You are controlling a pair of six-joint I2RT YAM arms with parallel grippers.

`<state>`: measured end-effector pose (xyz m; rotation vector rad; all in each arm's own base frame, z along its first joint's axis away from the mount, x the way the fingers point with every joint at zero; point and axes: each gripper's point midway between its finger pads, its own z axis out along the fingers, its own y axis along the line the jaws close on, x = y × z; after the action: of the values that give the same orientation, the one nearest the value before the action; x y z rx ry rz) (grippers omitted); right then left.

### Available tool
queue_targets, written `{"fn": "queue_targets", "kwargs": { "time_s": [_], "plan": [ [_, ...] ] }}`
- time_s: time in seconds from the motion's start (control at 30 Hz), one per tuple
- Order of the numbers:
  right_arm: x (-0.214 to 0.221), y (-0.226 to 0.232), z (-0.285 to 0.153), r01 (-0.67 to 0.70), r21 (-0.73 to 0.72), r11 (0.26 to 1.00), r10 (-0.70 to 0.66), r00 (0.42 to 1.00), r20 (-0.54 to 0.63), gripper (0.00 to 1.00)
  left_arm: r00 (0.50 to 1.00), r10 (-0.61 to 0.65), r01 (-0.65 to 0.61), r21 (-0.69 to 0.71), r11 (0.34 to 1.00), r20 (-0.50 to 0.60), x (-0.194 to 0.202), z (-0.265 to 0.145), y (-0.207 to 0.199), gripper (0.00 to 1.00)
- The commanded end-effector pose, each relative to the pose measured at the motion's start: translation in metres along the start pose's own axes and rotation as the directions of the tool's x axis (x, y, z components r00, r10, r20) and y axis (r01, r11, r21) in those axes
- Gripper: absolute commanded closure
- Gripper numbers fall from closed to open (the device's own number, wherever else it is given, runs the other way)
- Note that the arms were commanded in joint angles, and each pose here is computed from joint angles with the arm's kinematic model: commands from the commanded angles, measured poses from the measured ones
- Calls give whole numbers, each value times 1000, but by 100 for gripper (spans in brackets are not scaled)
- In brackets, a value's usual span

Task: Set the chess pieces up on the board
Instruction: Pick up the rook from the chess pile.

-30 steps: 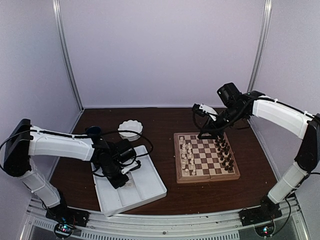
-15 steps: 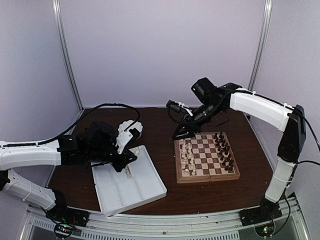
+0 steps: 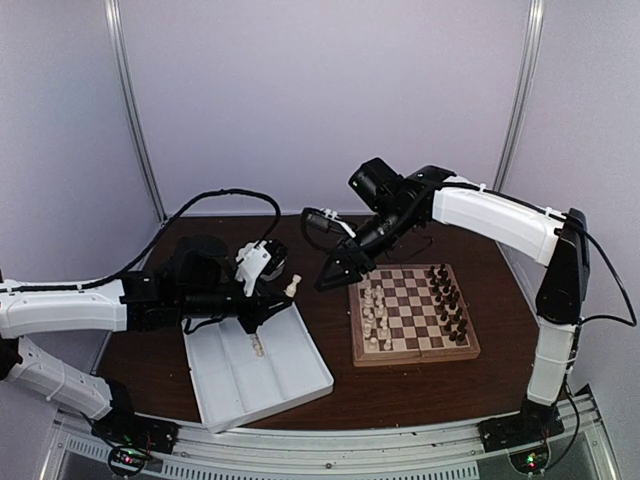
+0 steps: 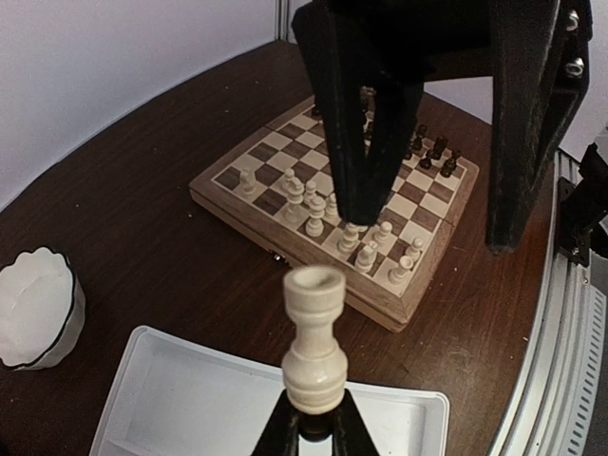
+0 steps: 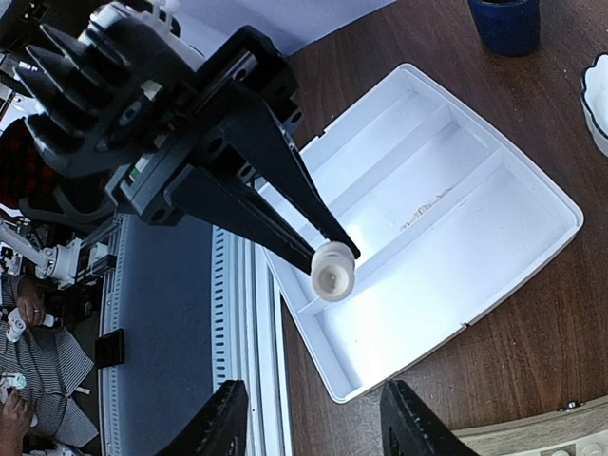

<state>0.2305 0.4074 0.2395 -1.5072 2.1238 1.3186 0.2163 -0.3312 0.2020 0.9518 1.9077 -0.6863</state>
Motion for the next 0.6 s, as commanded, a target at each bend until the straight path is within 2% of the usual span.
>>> {"fn": "queue_targets", "kwargs": {
  "time_s": [0.0,0.2,0.33,0.57],
  "plan": [
    [-9,10,3,3,-35,999,-2,1000,17,49,999,-3,2,40,999,38,-7,4,-7,99],
    [-20,7,9,13,-5,1000,-13,1000,15,49,1000,-6,3,95,996,23,-10,12,-17,99],
    [-27,8,15,16,-21,1000,-16,1000,9,55,1000,-1,-2,98,995,23,-12,15,-18,99],
    [-16,1,20,-2,7,1000,2,1000,-21,56,999,5,-9,84,996,42,-17,9,-16,98]
  ]
}}
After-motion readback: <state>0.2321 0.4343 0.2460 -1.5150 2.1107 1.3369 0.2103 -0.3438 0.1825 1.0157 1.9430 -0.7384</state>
